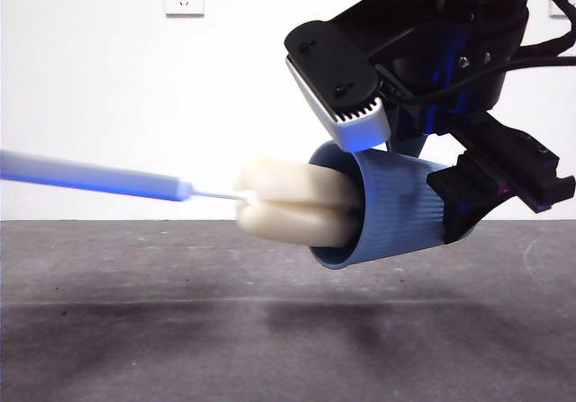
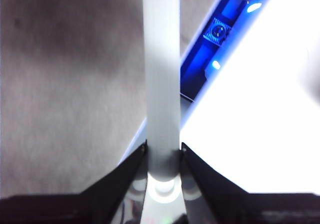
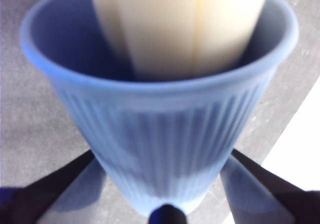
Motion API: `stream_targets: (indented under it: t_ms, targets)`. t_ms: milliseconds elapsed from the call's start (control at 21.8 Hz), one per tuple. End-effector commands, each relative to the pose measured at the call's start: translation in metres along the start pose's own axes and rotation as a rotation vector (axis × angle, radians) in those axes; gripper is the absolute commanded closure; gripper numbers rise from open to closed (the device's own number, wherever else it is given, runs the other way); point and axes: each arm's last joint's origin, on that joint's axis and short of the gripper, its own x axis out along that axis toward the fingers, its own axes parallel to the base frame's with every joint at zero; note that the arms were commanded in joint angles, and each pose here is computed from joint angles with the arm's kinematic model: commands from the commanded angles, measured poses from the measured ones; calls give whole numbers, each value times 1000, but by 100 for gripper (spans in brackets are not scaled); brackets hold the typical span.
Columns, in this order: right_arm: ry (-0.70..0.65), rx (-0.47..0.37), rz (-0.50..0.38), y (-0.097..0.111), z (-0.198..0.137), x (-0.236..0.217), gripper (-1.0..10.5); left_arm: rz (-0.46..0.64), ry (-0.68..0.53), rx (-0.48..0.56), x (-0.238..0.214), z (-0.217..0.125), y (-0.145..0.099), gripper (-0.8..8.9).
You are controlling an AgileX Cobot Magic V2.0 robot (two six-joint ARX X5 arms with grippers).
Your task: Pick up the cup brush,pick up the cup,insert the brush into the cup,clean the cup,put the cup brush back,put the cup back to the fixed position on the table
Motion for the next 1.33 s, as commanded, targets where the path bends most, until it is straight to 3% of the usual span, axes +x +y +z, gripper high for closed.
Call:
stream_targets:
  t_ms: [46, 460, 1103, 1333]
  targets:
    - [1, 16, -2, 0, 1, 1, 964, -10, 0, -26, -4, -7, -1, 822]
    - [-5, 24, -11, -1, 1, 1, 963, -65, -84, -24, -3, 2, -1, 822]
    - [-12, 29, -14, -1, 2, 0, 963, -155, -178, -44, 40, 63, 6, 822]
    - [-11, 37, -14, -1, 2, 0, 963, -172, -122, -49, 41, 58, 5, 822]
